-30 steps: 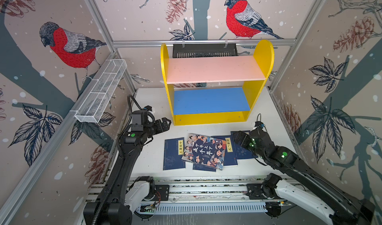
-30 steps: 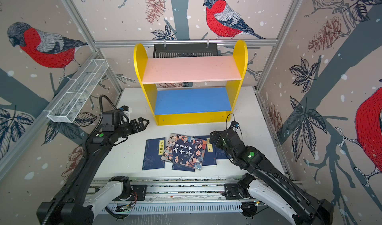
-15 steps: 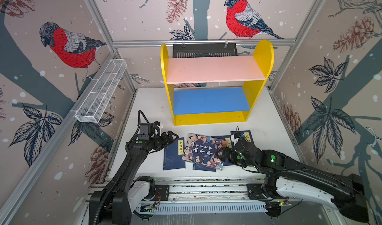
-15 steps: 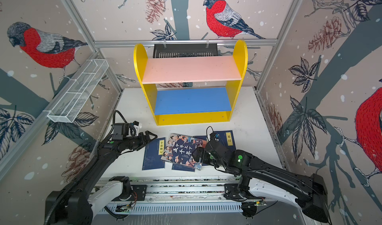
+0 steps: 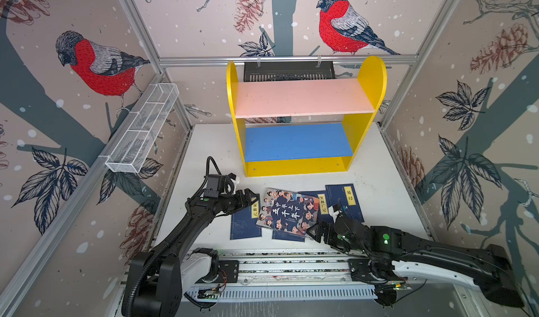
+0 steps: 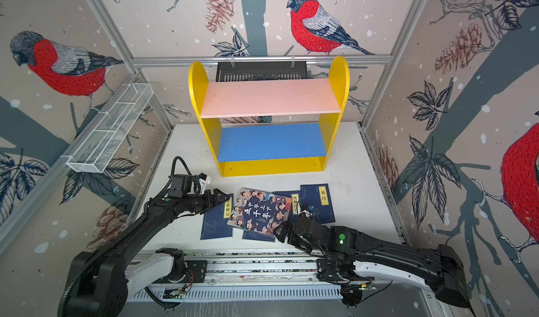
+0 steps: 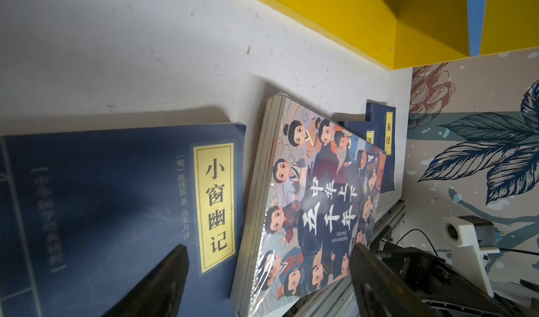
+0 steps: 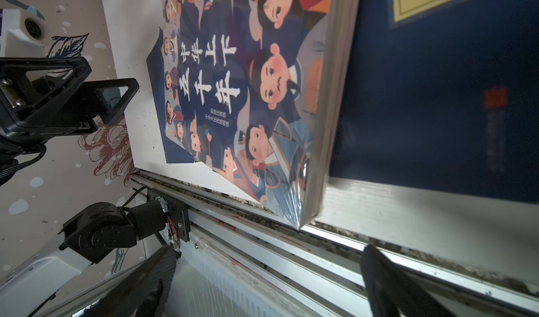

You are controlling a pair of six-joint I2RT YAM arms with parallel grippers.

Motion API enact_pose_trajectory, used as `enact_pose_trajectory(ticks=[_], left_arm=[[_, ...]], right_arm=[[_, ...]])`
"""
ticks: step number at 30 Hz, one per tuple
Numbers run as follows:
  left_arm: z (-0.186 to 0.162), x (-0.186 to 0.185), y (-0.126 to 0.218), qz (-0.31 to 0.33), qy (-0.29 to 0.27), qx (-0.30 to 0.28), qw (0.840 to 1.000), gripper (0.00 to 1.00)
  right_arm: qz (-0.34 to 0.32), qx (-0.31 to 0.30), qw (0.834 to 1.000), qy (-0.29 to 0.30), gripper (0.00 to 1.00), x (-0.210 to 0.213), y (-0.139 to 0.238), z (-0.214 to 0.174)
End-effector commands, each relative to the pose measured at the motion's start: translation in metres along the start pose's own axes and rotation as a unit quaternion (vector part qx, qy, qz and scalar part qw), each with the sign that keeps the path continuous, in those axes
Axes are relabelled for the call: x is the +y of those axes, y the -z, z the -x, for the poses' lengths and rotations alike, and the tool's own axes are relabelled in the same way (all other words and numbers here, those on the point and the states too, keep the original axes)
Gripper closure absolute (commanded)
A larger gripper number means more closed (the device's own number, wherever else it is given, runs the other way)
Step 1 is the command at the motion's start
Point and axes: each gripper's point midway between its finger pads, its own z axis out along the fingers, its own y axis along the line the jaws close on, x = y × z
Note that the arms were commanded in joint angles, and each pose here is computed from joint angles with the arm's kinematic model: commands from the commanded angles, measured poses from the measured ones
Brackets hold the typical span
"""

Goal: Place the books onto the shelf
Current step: 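Close the left and right grippers on opposite edges of the illustrated book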

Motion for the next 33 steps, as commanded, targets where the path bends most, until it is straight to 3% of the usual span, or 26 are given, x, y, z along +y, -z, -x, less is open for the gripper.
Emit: enact_pose_trajectory(ticks=[1,23,33], left_arm=[[0.002,-0.005,-0.003,-0.009,-0.014,-0.003,1.000,0.13],[-0.044,-0.020,-0.034,-0.031,-0.042,0.090,0.995,0.17],[-0.050,-0.030,-0.034,-0.054,-0.049,0.101,0.992,0.26]], right_arm=[[0.027,-0.009,0.999,-0.029,0.00,0.005,-0.007,0.002],[0.066,-0.013,0.994,-0.081,0.09,-0.005,-0.025,-0.002],[0.076,-0.025,0.993,-0.083,0.14,0.001,-0.025,0.005]])
